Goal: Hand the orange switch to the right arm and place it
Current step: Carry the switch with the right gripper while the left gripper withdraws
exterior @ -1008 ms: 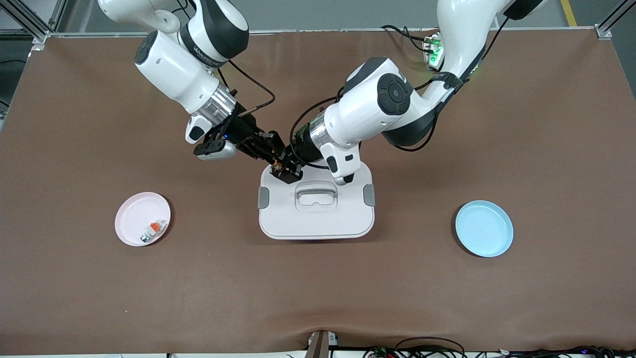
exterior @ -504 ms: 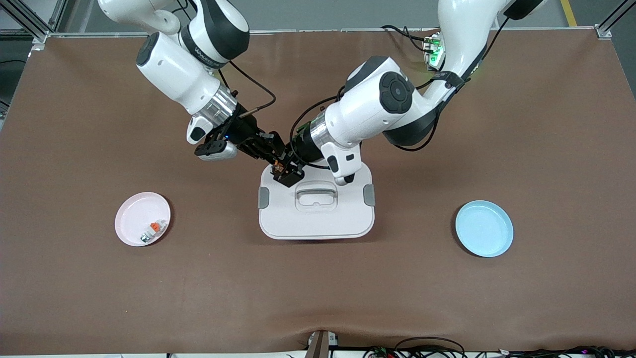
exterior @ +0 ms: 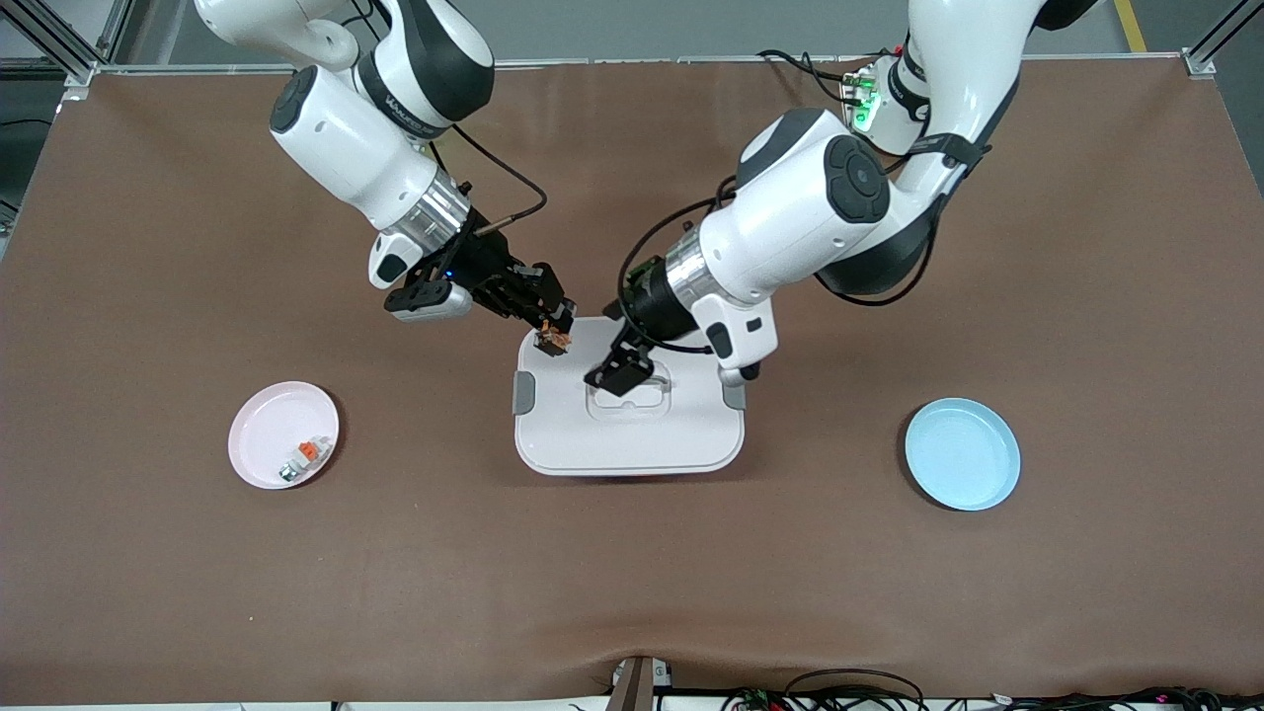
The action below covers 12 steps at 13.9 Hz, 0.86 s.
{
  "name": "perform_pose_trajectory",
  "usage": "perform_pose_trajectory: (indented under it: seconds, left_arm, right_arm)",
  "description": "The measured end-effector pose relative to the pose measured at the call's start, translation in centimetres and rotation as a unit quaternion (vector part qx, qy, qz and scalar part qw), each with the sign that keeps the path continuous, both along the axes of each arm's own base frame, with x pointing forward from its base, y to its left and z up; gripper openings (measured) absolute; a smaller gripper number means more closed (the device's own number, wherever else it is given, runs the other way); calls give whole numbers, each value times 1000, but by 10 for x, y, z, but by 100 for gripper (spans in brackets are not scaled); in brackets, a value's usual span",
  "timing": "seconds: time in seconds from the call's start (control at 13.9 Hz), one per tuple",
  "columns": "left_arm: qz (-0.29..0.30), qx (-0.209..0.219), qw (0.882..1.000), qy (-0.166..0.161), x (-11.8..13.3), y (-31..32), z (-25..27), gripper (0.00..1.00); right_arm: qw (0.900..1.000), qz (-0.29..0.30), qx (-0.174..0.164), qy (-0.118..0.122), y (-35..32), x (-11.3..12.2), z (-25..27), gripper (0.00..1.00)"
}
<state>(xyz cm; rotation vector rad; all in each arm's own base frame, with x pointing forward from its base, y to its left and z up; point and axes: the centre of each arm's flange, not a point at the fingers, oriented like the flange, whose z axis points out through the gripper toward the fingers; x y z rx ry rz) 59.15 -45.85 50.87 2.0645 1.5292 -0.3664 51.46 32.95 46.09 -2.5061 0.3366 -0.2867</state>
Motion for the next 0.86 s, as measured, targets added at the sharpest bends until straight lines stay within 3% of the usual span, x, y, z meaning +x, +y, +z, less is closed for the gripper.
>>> perform_pose_trajectory:
  seconds: [0.29,0.58,0.72,0.86]
  left_arm:
    - [-14,53,996,-66,10,19,12,100]
    - [-77,105,987,-97,30,67,18,100]
    - [-111,131,980,-100,38,100,28,100]
    - [-134,156,974,-94,40,136,44,100]
  right_arm:
    - [991,69,-112,-3,-44,18,-15,37]
    - [967,175,-183,-13,-117,41,-28,37]
    - [943,253,-216,-24,-154,47,-33,37]
    - [900,353,-250,-49,-185,51,-35,37]
